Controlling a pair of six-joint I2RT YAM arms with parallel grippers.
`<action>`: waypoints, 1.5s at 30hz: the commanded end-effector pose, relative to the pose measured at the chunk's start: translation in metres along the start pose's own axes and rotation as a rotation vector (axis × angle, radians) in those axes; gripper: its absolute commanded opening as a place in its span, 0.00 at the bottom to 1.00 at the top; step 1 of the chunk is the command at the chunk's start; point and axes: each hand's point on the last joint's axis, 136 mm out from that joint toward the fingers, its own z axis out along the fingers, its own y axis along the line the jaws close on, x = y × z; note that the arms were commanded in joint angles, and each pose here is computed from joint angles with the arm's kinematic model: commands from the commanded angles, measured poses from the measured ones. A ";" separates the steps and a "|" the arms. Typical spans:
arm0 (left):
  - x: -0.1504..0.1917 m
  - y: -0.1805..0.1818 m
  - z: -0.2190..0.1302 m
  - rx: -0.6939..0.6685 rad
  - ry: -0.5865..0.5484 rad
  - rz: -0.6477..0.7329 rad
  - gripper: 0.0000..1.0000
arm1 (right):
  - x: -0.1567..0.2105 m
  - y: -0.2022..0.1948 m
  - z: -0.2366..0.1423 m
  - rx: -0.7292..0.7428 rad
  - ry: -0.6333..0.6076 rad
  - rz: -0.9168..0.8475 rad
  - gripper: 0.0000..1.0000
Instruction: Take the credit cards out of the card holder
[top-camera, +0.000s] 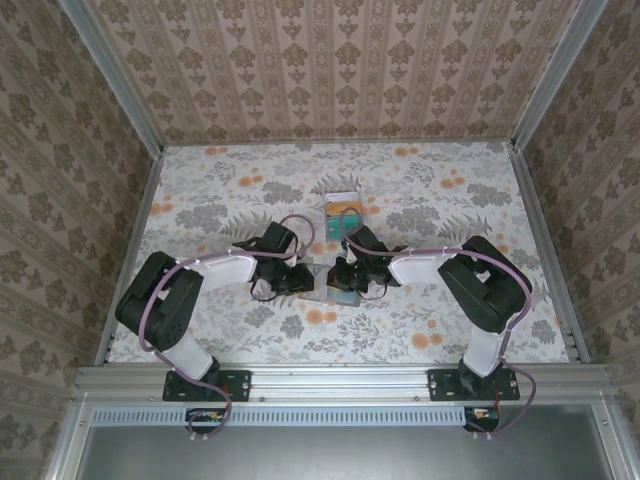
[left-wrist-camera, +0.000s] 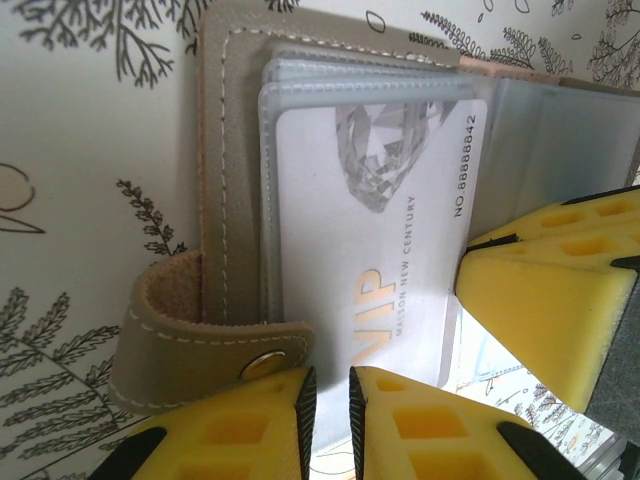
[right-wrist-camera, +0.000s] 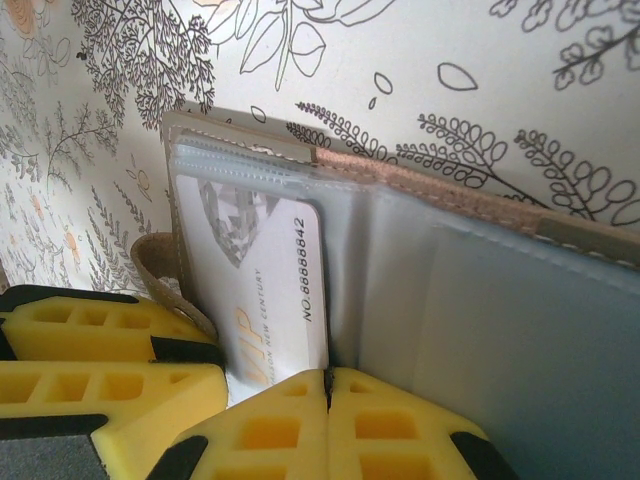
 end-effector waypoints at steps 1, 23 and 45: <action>0.017 0.024 0.003 -0.081 0.052 -0.065 0.21 | 0.006 -0.013 -0.006 0.040 0.015 0.030 0.00; 0.016 0.020 0.003 -0.059 0.058 -0.063 0.21 | 0.006 -0.006 0.001 0.029 0.023 0.013 0.24; 0.013 0.016 0.005 -0.045 0.059 -0.057 0.21 | 0.010 0.004 0.010 -0.014 0.058 0.007 0.07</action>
